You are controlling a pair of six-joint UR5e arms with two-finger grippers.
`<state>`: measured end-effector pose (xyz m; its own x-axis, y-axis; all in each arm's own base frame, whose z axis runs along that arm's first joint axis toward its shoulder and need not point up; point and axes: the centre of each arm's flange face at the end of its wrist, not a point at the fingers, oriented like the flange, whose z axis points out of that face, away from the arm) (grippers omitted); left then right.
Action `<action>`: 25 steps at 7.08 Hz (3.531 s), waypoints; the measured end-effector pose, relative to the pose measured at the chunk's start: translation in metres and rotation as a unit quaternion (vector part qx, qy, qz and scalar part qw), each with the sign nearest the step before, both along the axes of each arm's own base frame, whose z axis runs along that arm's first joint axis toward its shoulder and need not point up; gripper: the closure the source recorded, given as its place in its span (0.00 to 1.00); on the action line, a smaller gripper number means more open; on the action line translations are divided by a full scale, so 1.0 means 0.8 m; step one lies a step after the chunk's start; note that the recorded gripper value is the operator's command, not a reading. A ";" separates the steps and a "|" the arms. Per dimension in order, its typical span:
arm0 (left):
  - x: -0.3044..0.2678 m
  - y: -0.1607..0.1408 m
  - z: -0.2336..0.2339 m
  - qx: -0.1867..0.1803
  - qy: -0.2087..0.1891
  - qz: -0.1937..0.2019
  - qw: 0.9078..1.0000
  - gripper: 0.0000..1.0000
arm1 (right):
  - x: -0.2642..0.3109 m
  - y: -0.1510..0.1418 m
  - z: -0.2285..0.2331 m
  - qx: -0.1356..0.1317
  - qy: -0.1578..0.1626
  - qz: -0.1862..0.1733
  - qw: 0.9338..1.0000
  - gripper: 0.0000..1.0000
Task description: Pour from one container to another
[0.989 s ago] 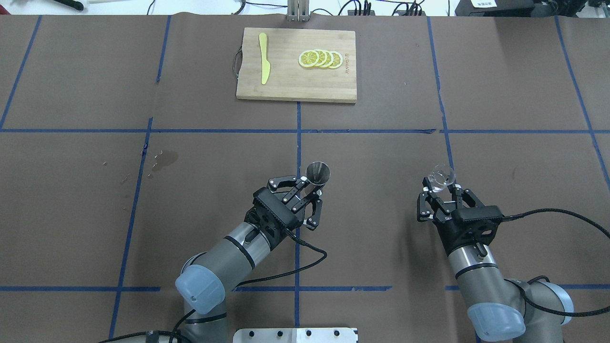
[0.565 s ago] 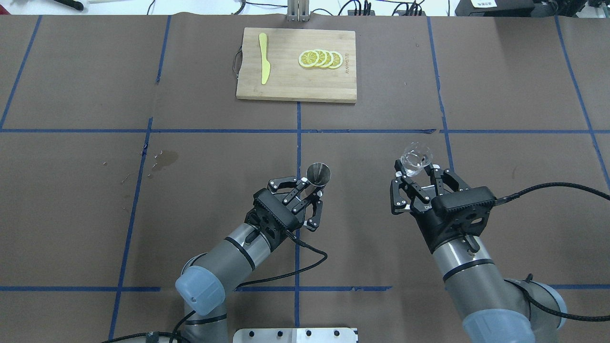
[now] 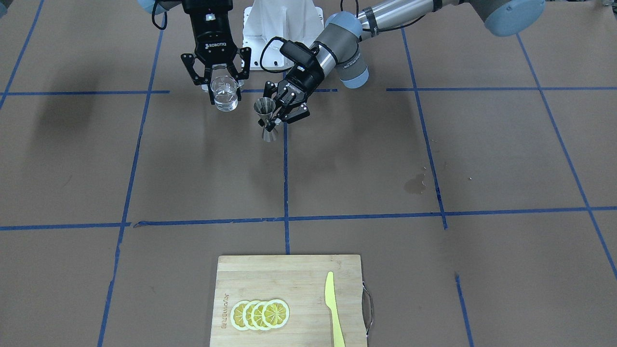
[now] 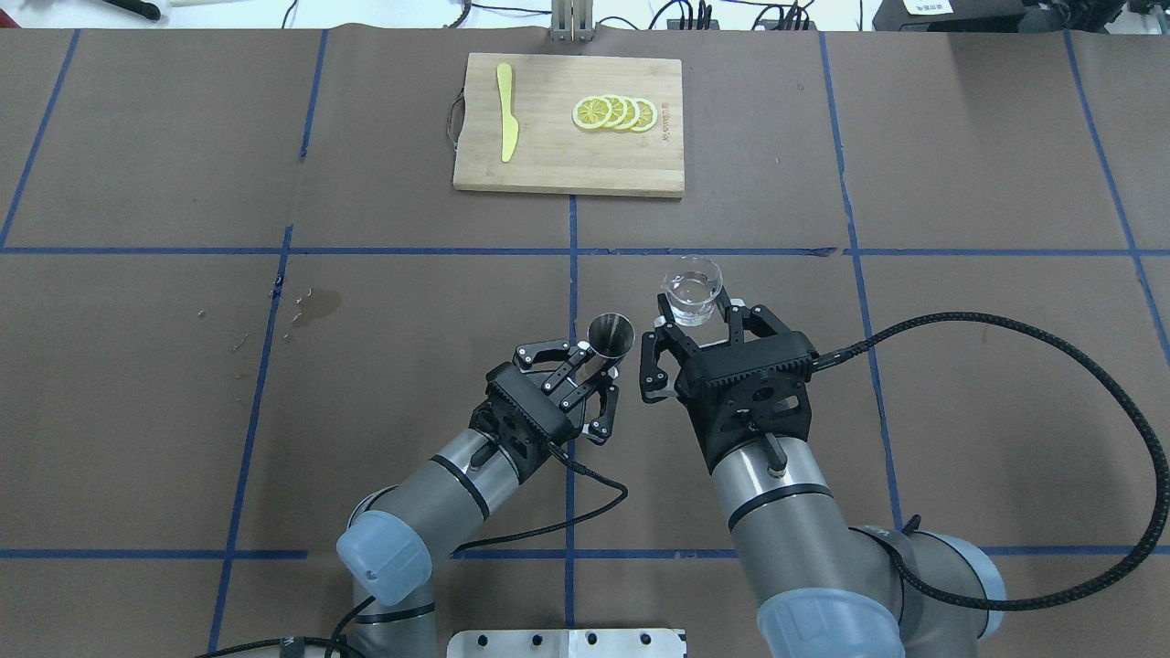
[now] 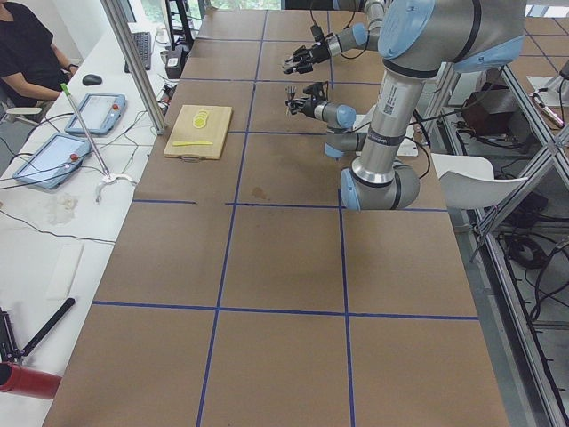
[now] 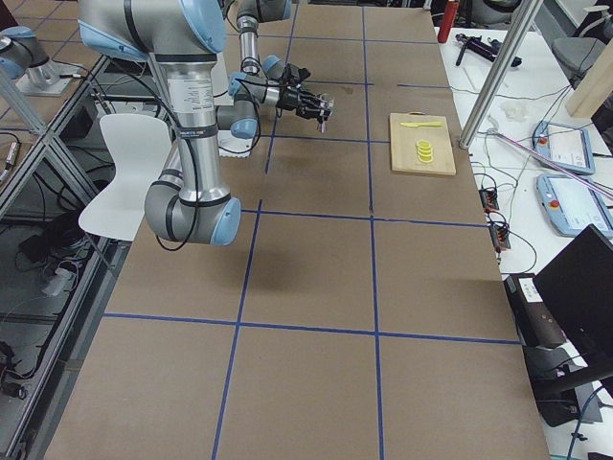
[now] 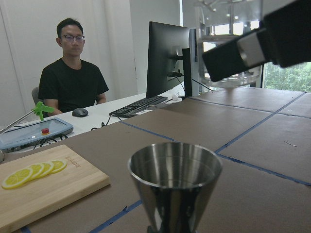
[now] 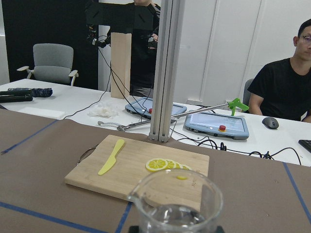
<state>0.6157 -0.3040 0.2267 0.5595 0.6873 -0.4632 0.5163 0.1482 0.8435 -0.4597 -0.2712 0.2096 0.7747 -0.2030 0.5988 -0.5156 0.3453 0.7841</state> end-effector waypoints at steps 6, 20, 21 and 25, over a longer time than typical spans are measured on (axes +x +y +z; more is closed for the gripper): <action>0.001 0.001 -0.001 0.000 0.001 0.001 1.000 1.00 | -0.028 0.022 -0.036 0.008 0.110 -0.028 0.994 1.00; 0.003 0.002 -0.001 0.000 0.000 0.002 1.000 1.00 | -0.036 0.018 -0.049 0.056 0.298 -0.039 0.952 1.00; 0.003 0.002 -0.002 0.000 0.000 0.002 1.000 1.00 | -0.036 0.018 -0.050 0.058 0.305 -0.038 0.950 1.00; 0.002 0.002 -0.003 0.000 0.001 0.002 1.000 1.00 | -0.035 0.016 -0.054 0.071 0.337 -0.040 0.938 1.00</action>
<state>0.6177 -0.3022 0.2247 0.5552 0.6899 -0.4645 0.5172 0.1511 0.8425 -0.4879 -0.2587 0.1662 0.9465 -0.3172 -0.0593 0.1370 0.2288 0.9638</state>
